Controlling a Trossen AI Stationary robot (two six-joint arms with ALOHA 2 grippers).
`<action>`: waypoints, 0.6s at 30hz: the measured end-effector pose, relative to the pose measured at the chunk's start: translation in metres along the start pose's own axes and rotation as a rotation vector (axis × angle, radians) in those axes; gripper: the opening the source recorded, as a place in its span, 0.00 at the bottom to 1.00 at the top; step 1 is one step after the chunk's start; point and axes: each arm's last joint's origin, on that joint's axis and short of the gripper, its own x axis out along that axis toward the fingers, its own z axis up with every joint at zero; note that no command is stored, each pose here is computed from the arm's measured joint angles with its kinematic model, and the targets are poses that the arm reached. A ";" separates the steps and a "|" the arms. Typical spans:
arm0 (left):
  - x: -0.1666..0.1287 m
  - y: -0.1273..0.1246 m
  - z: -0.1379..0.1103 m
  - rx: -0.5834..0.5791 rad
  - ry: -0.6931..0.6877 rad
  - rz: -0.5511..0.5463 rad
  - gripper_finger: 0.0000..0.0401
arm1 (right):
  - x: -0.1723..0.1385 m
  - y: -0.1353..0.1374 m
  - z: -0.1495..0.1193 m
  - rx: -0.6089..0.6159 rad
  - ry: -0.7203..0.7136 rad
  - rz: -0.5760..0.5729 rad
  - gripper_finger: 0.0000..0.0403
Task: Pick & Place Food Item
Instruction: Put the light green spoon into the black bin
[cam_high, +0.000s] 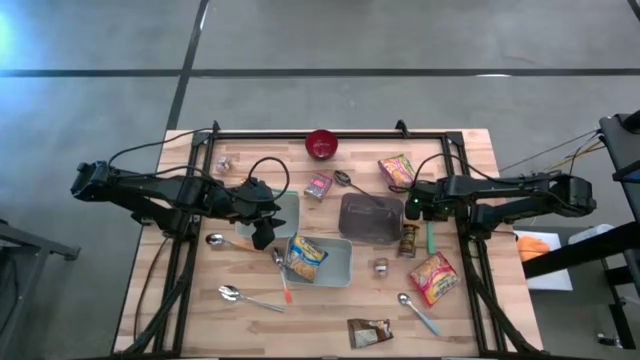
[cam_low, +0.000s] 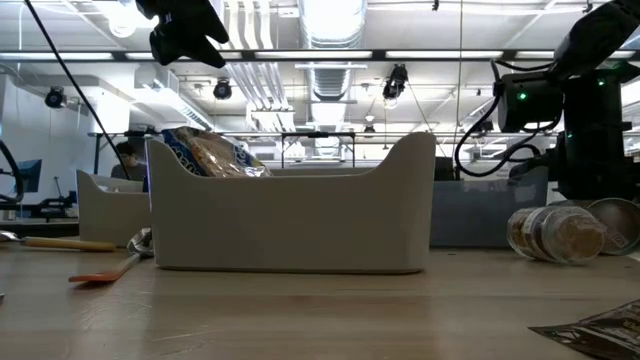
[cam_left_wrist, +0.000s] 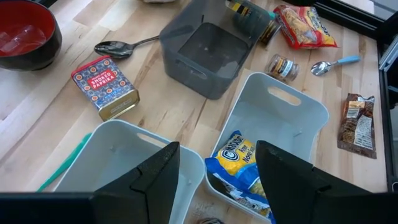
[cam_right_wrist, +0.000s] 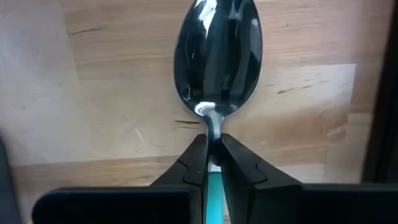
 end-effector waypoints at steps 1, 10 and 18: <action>0.000 0.000 0.000 0.000 0.000 0.000 0.53 | 0.000 0.000 0.000 -0.003 0.000 0.001 0.05; 0.000 0.000 0.000 -0.008 0.002 -0.001 0.53 | -0.017 0.006 0.003 -0.063 -0.010 0.010 0.05; 0.000 0.000 0.000 -0.020 0.002 -0.001 0.53 | -0.029 0.008 0.004 -0.114 -0.018 0.030 0.04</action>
